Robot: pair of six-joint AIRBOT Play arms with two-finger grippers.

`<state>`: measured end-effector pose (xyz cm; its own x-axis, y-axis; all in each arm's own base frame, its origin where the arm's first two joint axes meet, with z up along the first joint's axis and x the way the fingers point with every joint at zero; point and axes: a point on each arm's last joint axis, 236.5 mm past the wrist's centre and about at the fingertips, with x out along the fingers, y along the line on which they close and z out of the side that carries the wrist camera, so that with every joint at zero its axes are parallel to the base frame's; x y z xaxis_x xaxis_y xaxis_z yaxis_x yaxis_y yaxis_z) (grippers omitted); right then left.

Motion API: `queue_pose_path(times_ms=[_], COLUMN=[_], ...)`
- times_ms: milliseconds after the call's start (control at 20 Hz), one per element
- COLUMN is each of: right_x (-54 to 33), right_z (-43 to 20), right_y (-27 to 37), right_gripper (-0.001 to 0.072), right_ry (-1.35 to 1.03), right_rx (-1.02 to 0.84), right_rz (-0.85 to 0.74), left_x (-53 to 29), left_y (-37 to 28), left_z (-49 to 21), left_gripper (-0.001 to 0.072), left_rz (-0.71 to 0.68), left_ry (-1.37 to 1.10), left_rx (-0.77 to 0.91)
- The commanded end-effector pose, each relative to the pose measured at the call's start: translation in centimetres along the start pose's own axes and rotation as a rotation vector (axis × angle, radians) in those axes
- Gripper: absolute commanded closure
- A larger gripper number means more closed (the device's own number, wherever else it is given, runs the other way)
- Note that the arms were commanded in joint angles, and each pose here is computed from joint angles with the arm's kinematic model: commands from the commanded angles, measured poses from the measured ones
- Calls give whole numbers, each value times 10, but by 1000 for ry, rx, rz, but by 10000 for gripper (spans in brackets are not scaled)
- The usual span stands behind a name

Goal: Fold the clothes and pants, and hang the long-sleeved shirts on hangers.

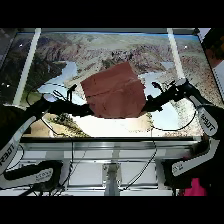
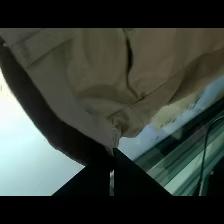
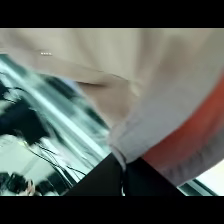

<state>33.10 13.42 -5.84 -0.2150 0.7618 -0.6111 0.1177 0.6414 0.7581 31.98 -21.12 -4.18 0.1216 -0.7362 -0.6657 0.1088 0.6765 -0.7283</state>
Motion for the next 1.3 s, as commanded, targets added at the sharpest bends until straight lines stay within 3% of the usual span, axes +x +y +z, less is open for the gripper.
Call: queue_pose_path(times_ms=[0, 200, 300, 450, 700, 1050, 1250], right_x=[-33, -106, -148, -200, -302, -347, -290], right_z=[38, 131, 166, 186, 182, 158, 167], right_y=[55, 105, 121, 178, 271, 315, 262], right_gripper=[701, 701, 701, 702, 702, 700, 702], right_ry=[-227, -746, -947, -1121, -1420, -1525, -1250], right_rx=[-62, -103, -80, -213, -423, -663, -638], right_rz=[184, 308, 326, 311, 272, 75, -116], left_x=[-36, -92, -108, -124, -158, -161, -109], left_y=[-52, -111, -137, -167, -199, -210, -176], left_z=[70, 174, 209, 244, 279, 288, 257], left_gripper=[700, 701, 701, 701, 702, 700, 700], left_rz=[-103, -106, -175, -262, -288, -323, -223], left_ry=[-213, -505, -573, -634, -750, -754, -529], left_rx=[52, 190, 188, 203, 278, 292, 371])
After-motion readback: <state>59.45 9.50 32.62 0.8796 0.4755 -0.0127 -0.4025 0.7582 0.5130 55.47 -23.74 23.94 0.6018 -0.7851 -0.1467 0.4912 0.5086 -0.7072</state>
